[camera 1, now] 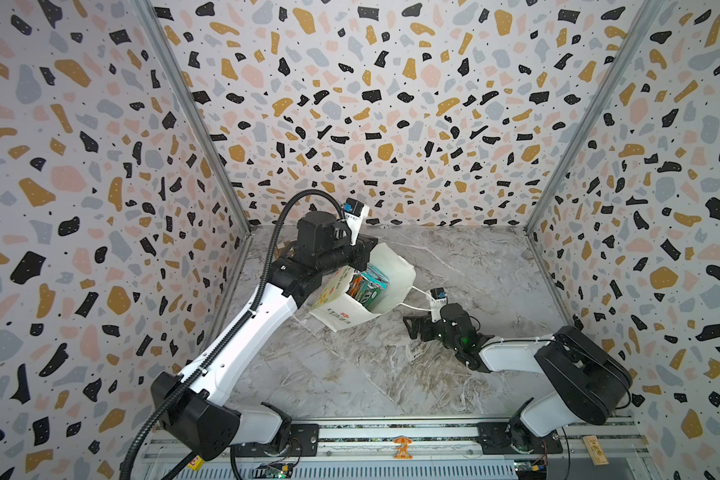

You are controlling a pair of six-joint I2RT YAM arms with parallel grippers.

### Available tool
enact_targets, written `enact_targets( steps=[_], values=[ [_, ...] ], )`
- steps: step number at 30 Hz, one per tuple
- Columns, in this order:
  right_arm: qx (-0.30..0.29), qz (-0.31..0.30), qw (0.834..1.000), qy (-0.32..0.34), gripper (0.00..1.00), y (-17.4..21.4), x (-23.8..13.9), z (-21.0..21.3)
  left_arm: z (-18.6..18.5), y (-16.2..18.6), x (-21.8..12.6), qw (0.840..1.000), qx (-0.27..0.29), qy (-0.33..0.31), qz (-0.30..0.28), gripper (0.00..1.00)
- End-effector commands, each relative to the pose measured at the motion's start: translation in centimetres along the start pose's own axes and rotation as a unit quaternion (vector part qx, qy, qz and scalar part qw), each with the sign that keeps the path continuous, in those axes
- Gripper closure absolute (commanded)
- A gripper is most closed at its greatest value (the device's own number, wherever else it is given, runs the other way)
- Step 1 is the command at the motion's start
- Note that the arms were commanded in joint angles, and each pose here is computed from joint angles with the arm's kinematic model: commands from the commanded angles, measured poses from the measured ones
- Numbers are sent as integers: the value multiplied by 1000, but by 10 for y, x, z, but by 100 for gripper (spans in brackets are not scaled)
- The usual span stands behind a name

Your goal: Take the snacks out of the paper bag

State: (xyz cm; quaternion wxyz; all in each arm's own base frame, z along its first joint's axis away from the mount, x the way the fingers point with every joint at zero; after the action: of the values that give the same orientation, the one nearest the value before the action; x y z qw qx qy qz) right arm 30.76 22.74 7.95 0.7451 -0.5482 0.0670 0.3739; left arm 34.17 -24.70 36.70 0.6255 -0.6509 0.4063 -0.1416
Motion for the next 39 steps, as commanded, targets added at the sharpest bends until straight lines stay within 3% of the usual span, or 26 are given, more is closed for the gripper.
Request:
enact_targets(
  steps=[1,8,16,22,24,28,33,39],
  values=[
    [17,-8,992,127,1,-6,-21,-52,-26,-21,-7,998,6,49,-47,100],
    [55,-49,966,247,1,-38,-61,-115,-42,-7,-1,997,-4,68,-37,100],
    [35,-91,959,265,1,-78,-94,-125,-57,8,6,995,-23,88,-28,100],
    [-40,-139,987,69,1,-119,-106,-48,-66,8,4,994,-37,98,-38,100],
    [-69,-159,985,-26,1,-128,-117,-11,-67,8,4,994,-37,97,-40,100],
    [-129,-161,967,-148,1,-126,-129,43,-68,11,4,994,-39,96,-35,100],
    [-184,-102,952,-223,0,-102,-114,84,-71,13,0,994,-36,102,-34,100],
    [-228,-50,938,-258,4,-72,-93,112,-71,12,-6,994,-33,98,-37,100]
  ],
)
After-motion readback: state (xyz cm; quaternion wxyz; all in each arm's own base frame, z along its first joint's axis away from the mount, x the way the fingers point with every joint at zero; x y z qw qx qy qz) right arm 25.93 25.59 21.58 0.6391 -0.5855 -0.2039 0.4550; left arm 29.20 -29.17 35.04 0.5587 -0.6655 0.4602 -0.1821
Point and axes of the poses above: each gripper's point midway between its finger pads, its own x axis out along the fingers, its own z axis along the line the jaws close on, y = z × x, the point moved 1 cm from there along -x, back along the fingers, and after that the axes turned 4 degrees about x, right-handed, at the moved point
